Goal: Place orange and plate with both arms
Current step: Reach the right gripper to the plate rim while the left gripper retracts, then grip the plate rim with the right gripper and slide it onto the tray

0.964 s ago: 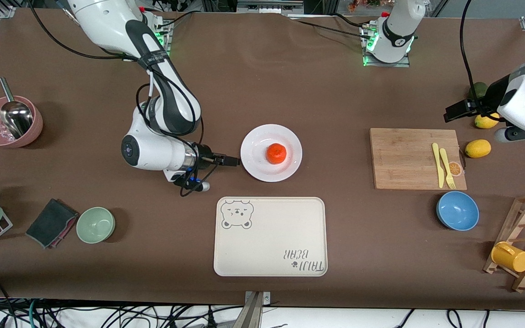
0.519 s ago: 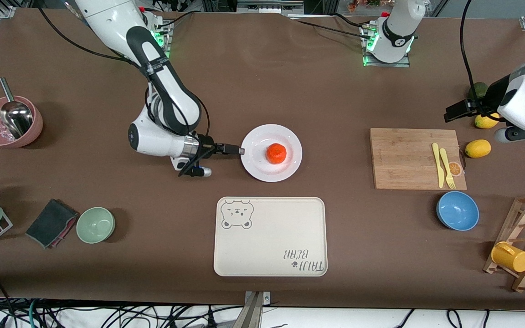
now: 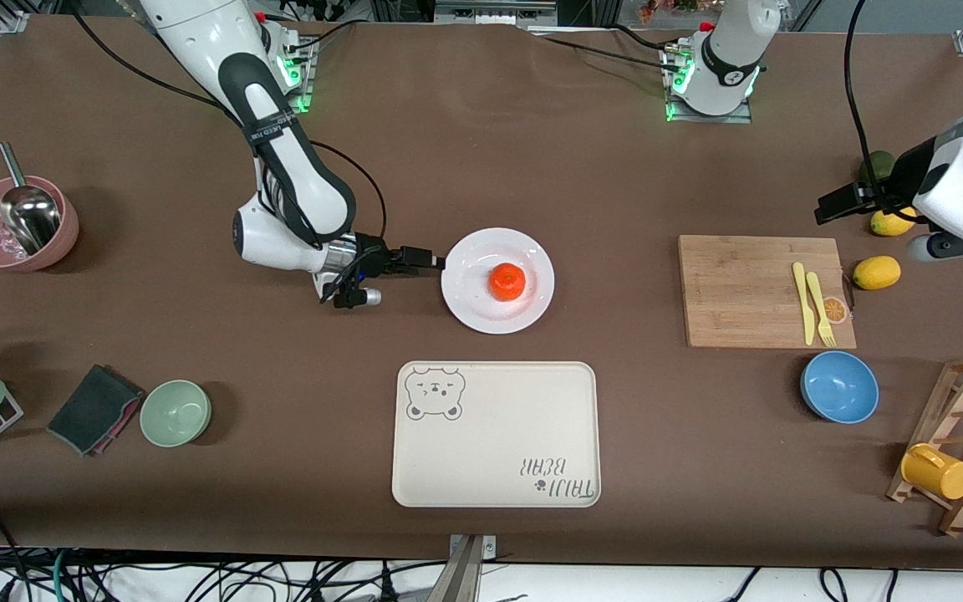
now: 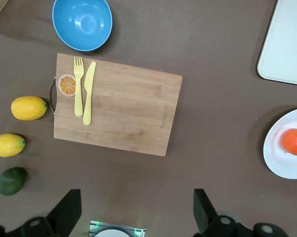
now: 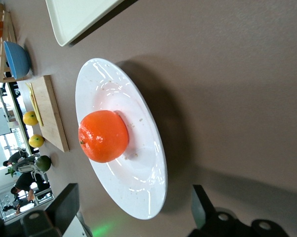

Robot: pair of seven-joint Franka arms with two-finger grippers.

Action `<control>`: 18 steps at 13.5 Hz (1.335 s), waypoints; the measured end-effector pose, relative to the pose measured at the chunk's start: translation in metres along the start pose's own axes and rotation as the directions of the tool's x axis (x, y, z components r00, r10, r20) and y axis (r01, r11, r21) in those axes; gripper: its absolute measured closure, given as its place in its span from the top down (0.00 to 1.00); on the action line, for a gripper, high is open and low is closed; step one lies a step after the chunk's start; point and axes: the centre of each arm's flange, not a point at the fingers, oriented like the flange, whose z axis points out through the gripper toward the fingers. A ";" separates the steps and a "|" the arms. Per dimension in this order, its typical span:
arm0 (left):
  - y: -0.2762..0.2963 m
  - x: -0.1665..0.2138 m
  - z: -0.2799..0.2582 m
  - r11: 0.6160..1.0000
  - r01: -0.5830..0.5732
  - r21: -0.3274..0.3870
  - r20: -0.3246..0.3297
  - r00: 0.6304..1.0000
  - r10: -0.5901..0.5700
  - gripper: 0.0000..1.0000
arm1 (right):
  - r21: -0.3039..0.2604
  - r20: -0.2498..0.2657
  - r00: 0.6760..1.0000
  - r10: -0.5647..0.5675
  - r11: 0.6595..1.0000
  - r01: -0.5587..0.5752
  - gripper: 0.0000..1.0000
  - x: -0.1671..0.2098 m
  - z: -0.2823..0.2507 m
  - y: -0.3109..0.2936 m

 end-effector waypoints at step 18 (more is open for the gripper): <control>-0.002 0.000 0.000 1.000 0.004 0.000 0.000 1.000 -0.004 1.00 | -0.023 -0.049 0.997 -0.063 0.998 0.062 0.40 0.005 0.045 -0.006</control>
